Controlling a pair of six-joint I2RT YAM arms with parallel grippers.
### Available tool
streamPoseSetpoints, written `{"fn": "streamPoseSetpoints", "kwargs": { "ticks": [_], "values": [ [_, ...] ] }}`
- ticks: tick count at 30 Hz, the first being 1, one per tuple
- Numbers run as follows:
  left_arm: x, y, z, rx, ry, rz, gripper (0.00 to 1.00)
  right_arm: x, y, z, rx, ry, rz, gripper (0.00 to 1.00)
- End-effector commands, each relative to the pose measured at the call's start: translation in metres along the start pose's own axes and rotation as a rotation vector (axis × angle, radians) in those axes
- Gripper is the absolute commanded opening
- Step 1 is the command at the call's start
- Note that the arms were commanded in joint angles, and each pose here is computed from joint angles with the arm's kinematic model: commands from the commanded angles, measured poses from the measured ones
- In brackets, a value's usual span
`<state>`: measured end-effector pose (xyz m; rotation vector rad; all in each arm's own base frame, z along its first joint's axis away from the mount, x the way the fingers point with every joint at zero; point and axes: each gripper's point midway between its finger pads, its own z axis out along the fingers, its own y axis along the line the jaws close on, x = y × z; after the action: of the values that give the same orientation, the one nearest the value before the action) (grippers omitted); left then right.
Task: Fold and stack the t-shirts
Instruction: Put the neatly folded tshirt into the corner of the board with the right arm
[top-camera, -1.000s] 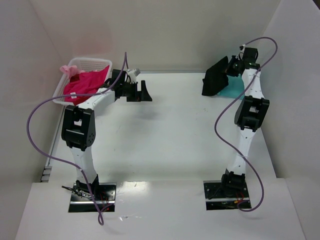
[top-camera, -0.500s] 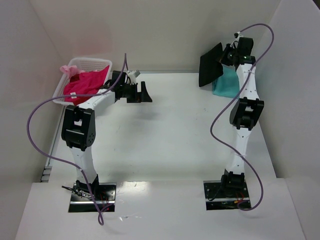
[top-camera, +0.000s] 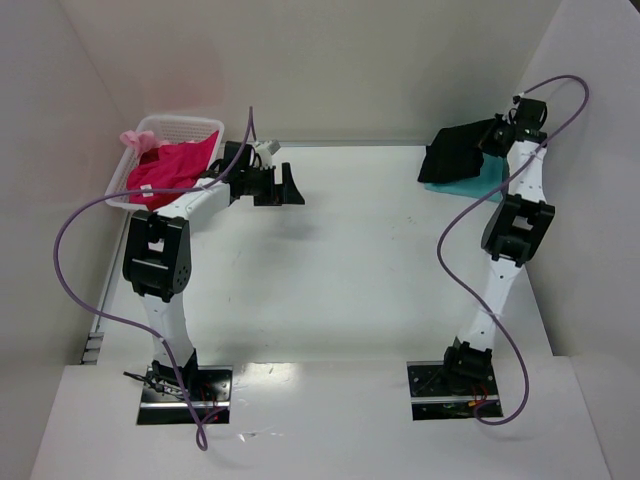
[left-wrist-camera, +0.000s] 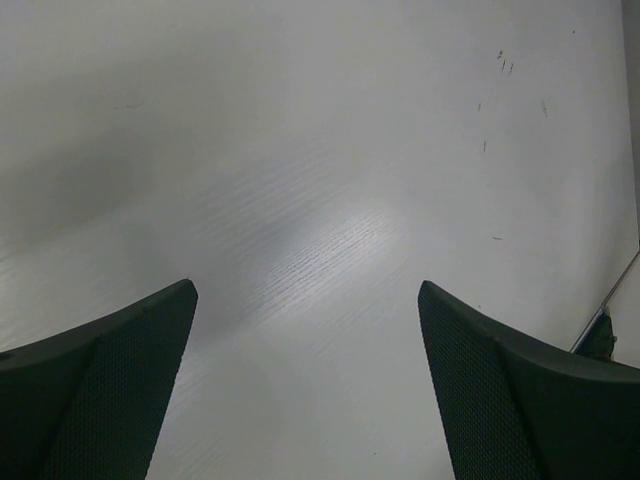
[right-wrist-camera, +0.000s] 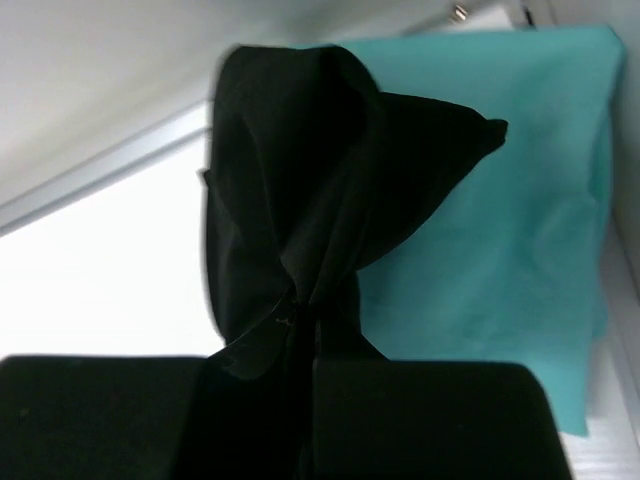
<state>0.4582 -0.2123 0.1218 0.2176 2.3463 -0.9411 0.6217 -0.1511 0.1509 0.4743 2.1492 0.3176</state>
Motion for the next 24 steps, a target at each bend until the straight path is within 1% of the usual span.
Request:
{"fn": "streamPoseSetpoints", "kwargs": {
  "ticks": [1, 2, 4, 7, 8, 9, 11, 13, 16, 18, 19, 20, 24],
  "values": [
    [-0.008, -0.005, 0.001, 0.043, -0.015, 0.033, 0.99, -0.038, 0.015, -0.037, 0.032, -0.106, -0.068, 0.00],
    [-0.010, -0.006, 0.000, 0.043, -0.015, 0.033, 0.99, -0.041, 0.016, -0.041, 0.039, -0.116, -0.079, 0.01],
    [-0.008, -0.003, 0.003, 0.041, -0.008, 0.027, 0.99, -0.031, 0.010, -0.039, 0.058, -0.088, -0.057, 0.01],
    [-0.008, -0.003, 0.003, 0.041, -0.008, 0.027, 0.99, -0.030, 0.006, -0.046, 0.095, -0.100, -0.042, 0.02],
    [-0.008, -0.003, 0.003, 0.041, -0.008, 0.027, 0.99, -0.029, 0.002, -0.047, 0.117, -0.101, -0.040, 0.04],
    [-0.008, -0.003, 0.003, 0.041, -0.008, 0.027, 0.99, -0.024, -0.001, -0.045, 0.129, -0.091, -0.027, 0.08],
    [-0.005, -0.002, 0.005, 0.048, 0.002, 0.022, 0.99, -0.029, -0.009, -0.051, 0.184, -0.121, -0.016, 0.12],
    [-0.005, -0.002, 0.005, 0.048, 0.002, 0.022, 0.99, -0.023, -0.018, -0.049, 0.223, -0.112, -0.011, 0.28],
    [-0.004, -0.004, 0.005, 0.057, 0.005, 0.022, 0.99, -0.033, -0.022, -0.059, 0.267, -0.152, -0.003, 0.49],
    [-0.006, -0.004, 0.005, 0.059, -0.002, 0.027, 0.99, -0.040, -0.014, -0.065, 0.262, -0.184, -0.014, 0.66],
    [-0.006, -0.004, 0.005, 0.059, -0.003, 0.027, 0.99, -0.037, -0.016, -0.063, 0.272, -0.180, -0.003, 0.89],
    [-0.006, -0.004, 0.005, 0.059, -0.003, 0.027, 0.99, -0.043, -0.013, -0.067, 0.267, -0.200, -0.006, 1.00],
    [-0.005, -0.007, 0.003, 0.068, -0.001, 0.028, 0.99, -0.053, 0.003, -0.071, 0.225, -0.217, -0.018, 1.00]
  ]
}}
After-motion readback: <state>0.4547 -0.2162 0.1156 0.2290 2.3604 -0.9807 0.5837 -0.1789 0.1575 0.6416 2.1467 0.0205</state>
